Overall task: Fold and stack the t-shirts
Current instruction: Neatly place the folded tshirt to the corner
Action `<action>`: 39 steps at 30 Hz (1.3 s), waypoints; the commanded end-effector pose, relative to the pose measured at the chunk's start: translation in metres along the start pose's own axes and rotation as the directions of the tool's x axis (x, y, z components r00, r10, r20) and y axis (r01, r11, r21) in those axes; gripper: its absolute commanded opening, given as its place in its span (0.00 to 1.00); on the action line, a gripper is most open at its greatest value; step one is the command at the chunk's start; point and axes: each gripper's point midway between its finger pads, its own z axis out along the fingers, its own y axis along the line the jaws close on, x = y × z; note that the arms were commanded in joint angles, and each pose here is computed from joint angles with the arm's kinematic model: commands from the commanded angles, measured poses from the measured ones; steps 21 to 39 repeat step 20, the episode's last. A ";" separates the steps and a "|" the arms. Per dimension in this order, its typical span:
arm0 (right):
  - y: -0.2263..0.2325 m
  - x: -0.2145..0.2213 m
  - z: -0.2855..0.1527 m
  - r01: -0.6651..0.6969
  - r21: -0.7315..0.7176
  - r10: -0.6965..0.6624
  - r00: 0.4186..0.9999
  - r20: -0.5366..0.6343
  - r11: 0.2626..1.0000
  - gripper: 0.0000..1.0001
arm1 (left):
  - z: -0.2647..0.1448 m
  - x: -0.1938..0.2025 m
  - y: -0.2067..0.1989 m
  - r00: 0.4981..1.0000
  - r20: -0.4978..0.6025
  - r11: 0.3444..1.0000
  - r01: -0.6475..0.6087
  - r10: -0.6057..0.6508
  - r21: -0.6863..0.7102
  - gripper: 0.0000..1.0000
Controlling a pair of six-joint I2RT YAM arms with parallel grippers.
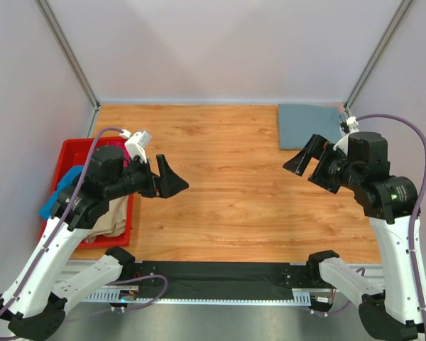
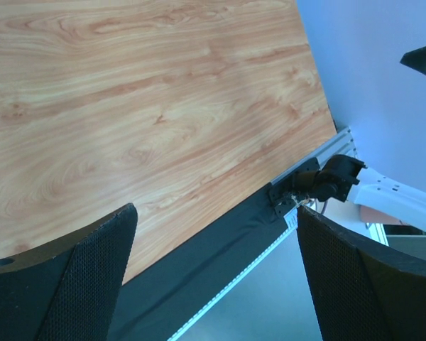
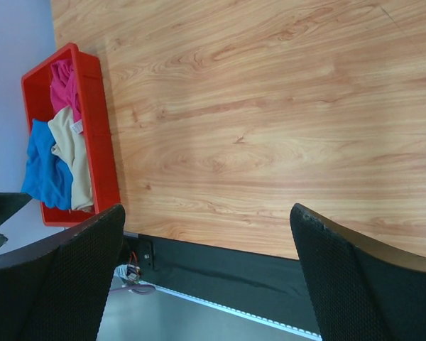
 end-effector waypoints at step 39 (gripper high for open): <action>0.008 -0.015 -0.008 0.092 -0.018 -0.091 0.995 0.047 0.996 1.00 | 0.011 -0.033 -0.020 0.996 0.082 0.998 0.013 -0.019 0.067 0.99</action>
